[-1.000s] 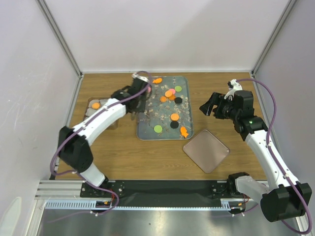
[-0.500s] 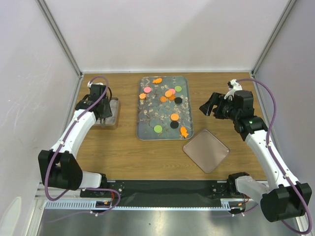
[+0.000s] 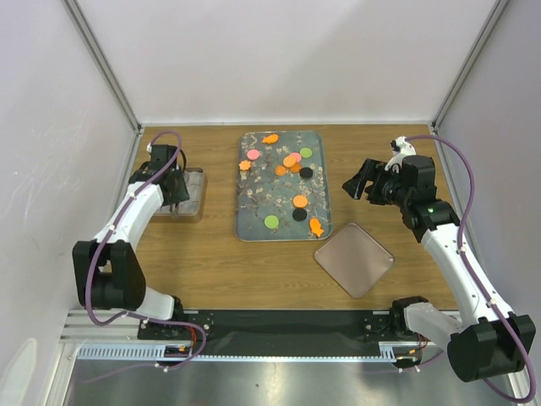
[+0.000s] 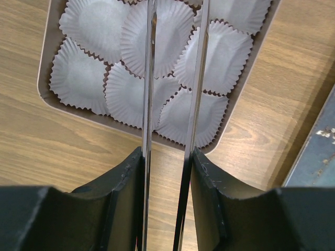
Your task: Pack the cookies
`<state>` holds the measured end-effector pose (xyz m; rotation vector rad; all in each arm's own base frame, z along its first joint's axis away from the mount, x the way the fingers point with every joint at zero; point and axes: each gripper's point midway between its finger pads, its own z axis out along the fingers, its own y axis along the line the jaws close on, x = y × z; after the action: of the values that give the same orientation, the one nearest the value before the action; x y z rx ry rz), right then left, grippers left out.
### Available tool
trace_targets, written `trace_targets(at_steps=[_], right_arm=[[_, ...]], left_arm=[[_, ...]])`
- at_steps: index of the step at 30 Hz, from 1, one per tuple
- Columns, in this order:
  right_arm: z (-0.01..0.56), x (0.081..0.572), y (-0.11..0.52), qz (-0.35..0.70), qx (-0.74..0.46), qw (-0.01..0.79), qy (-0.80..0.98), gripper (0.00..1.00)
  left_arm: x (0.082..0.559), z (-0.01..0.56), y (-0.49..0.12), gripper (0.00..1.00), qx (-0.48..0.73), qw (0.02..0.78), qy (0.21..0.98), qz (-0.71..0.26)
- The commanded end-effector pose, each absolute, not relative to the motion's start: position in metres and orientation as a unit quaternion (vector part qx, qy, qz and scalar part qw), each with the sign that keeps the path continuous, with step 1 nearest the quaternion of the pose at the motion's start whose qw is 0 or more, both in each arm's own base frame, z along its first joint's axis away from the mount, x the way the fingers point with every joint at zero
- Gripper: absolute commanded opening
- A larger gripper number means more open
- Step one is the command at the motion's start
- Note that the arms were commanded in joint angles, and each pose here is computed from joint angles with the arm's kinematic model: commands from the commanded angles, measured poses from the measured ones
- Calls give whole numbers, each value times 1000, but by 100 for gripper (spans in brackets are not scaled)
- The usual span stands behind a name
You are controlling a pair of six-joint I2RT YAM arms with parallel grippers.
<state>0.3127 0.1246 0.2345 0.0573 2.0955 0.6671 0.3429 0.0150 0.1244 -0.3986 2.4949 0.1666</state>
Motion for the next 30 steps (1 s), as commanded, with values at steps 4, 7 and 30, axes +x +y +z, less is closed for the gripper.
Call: trace_targets(at_steps=[4, 7, 30], right_arm=[[243, 316, 127, 275, 15, 467, 840, 83], [243, 315, 126, 275, 16, 467, 840, 83], [243, 315, 128, 274, 13, 467, 841, 83]], left_arm=[[358, 125, 21, 42, -154, 318, 934, 53], [359, 123, 22, 43, -155, 315, 935, 52], [367, 130, 26, 52, -151, 321, 933, 61]])
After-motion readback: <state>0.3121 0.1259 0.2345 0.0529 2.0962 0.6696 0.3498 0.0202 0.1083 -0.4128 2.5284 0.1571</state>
